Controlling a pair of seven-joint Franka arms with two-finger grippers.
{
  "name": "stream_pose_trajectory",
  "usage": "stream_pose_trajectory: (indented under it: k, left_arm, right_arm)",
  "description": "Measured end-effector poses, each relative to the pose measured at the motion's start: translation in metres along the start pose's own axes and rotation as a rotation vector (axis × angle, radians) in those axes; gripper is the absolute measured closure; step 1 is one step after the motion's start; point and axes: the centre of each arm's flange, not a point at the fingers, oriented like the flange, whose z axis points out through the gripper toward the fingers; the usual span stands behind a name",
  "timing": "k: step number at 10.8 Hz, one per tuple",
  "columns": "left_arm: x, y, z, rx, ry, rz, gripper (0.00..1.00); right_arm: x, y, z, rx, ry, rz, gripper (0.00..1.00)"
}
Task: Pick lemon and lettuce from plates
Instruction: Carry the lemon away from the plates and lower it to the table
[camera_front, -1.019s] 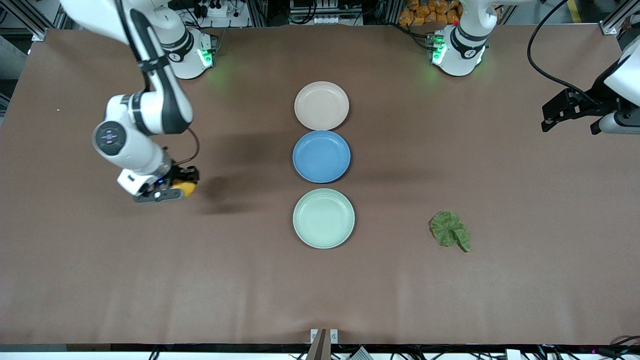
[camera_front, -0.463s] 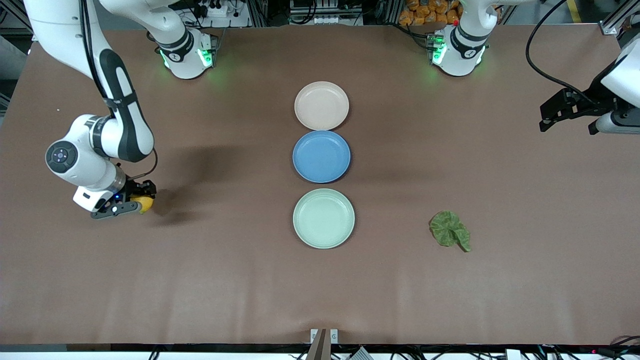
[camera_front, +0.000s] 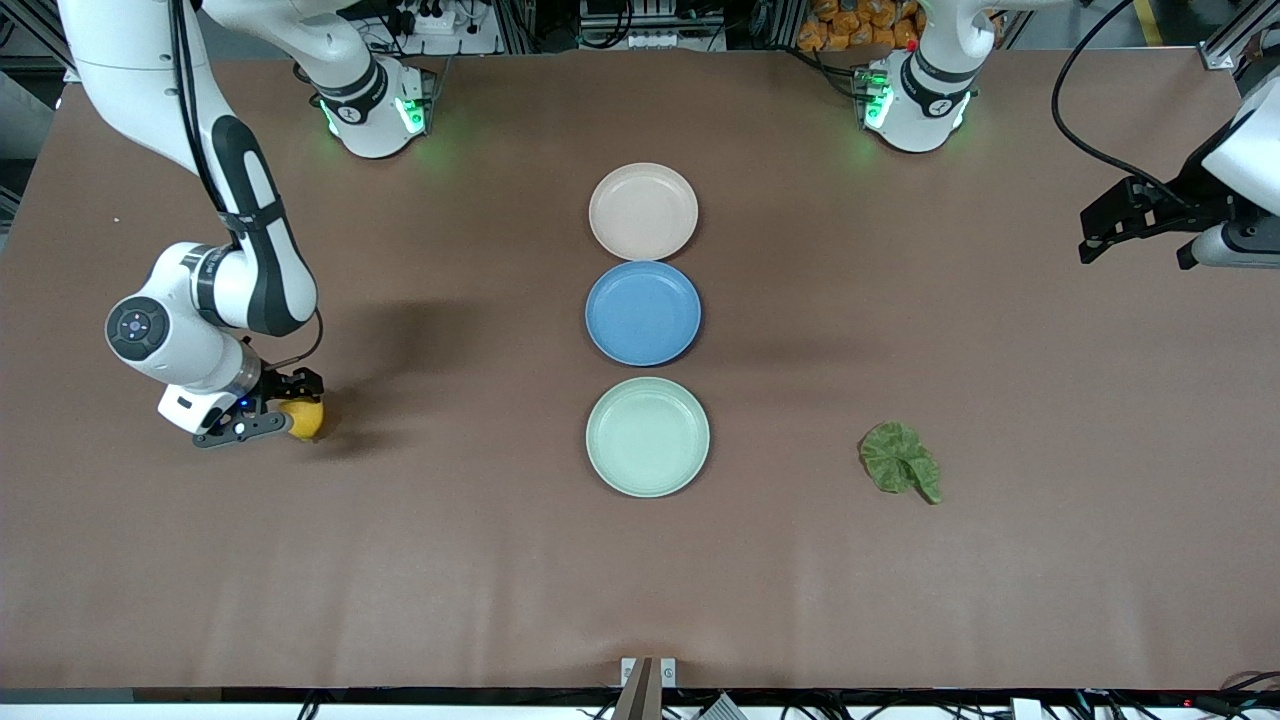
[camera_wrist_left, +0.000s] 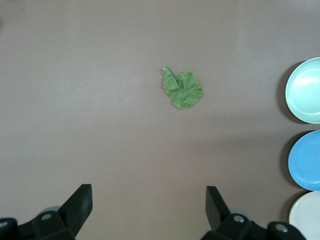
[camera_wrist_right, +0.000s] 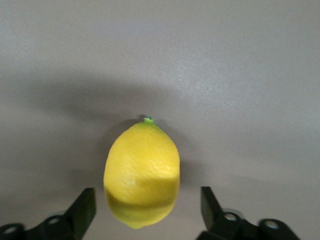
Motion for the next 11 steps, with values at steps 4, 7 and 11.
stream_pose_trajectory:
  k: [4, 7, 11]
  left_arm:
    - [0.000, 0.000, 0.000, 0.000, 0.000, 0.000, 0.00]
    - [-0.001, 0.001, -0.002, 0.000, 0.004, 0.001, 0.00]
    - [-0.005, 0.002, -0.002, -0.001, -0.023, 0.004, 0.00]
  right_arm:
    - [0.003, 0.000, -0.004, 0.005, -0.004, -0.002, 0.00]
    - [0.011, 0.001, -0.012, 0.039, -0.025, 0.002, 0.00]
    - [0.011, 0.011, -0.006, 0.121, -0.004, 0.026, 0.00]
